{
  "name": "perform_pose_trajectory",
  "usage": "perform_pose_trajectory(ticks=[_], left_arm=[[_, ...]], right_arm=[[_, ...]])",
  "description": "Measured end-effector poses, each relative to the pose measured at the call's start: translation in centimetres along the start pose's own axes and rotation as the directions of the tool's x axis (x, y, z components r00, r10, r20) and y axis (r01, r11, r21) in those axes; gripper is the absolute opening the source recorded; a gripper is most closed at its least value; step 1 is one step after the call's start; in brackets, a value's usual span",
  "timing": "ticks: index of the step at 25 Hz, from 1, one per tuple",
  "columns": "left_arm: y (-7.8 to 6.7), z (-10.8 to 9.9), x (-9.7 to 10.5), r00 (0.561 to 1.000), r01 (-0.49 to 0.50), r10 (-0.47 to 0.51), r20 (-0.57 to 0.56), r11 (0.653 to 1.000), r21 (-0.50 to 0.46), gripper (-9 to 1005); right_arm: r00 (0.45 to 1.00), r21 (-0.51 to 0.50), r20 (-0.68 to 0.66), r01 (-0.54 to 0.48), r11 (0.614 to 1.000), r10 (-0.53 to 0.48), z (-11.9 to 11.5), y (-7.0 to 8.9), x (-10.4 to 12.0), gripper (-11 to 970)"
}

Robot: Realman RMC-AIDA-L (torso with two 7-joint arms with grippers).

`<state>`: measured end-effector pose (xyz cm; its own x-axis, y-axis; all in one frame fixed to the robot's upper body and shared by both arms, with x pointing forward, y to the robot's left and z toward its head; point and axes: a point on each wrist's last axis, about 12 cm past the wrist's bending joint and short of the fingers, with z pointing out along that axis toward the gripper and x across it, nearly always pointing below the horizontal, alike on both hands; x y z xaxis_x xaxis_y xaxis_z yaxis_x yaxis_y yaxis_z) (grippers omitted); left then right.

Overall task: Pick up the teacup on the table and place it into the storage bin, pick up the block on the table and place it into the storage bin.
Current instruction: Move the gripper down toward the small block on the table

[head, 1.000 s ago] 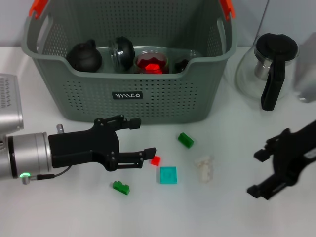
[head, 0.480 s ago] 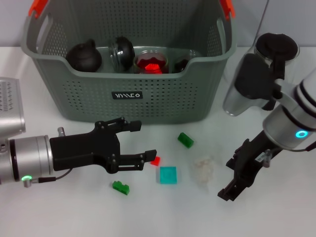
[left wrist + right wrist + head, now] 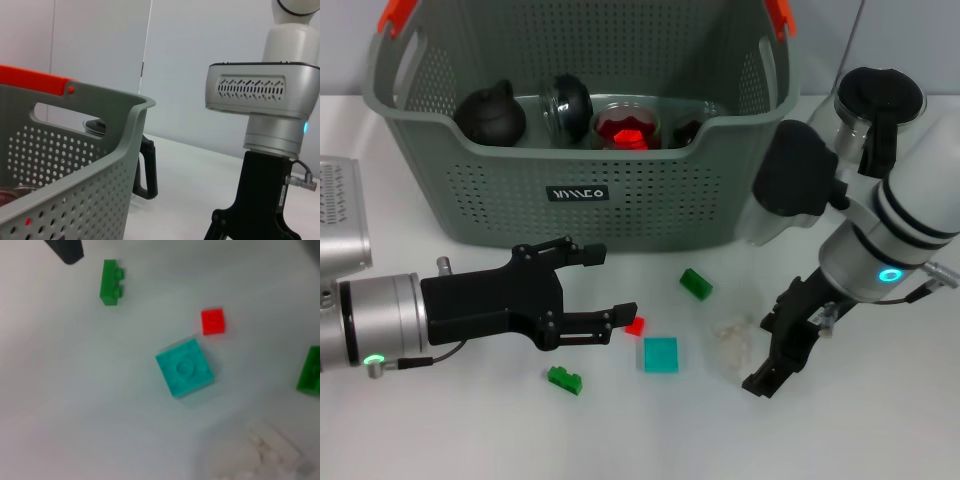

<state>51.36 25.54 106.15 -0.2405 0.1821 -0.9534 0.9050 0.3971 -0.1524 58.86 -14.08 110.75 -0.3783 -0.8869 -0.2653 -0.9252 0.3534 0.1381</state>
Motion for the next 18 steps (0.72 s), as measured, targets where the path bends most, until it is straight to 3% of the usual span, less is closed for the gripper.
perform_pose_trajectory(ticks=[18], left_arm=[[0.1, 0.0, 0.0, 1.000, 0.000, 0.000, -0.004, 1.000, -0.009, 847]], right_arm=[[0.999, 0.018, 0.014, 0.036, 0.999, -0.037, 1.1, 0.9, -1.4, 944]])
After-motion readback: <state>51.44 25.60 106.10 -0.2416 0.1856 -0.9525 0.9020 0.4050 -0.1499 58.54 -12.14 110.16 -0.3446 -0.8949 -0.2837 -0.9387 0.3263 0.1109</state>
